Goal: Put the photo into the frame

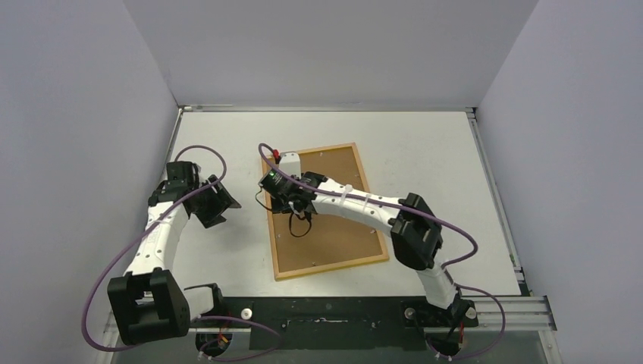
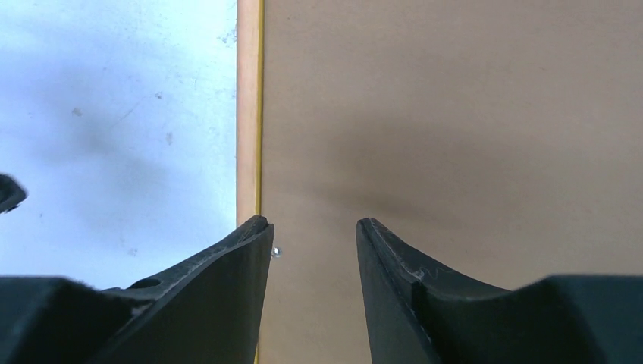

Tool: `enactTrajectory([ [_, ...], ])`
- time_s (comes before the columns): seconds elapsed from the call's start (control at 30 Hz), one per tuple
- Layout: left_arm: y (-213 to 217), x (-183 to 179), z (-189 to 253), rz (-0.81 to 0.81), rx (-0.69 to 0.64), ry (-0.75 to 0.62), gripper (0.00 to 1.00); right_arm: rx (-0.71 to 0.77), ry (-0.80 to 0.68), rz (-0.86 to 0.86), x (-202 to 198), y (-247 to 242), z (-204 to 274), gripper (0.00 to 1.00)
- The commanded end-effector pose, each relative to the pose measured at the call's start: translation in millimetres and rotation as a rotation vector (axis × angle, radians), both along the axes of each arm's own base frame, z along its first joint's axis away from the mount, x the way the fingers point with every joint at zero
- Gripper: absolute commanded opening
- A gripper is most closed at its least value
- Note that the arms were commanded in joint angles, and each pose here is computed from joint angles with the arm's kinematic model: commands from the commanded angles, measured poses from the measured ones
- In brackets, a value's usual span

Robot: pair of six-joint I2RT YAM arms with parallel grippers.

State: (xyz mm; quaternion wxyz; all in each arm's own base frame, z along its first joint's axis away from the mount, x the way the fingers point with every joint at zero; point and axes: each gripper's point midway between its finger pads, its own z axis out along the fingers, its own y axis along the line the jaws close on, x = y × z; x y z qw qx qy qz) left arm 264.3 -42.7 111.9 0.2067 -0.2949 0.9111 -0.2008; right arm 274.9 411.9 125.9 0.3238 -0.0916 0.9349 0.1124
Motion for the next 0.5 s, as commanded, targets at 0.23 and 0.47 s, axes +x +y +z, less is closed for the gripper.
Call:
enactTrajectory([
  [0.23, 14, -5, -23, 0.071, -0.045, 0.081, 0.58, -0.024, 0.017, 0.118, 9, 67, -30, 0.43],
  [0.47, 21, -11, -40, 0.078, -0.026, 0.14, 0.58, -0.077, 0.061, 0.152, 2, 74, -60, 0.43],
])
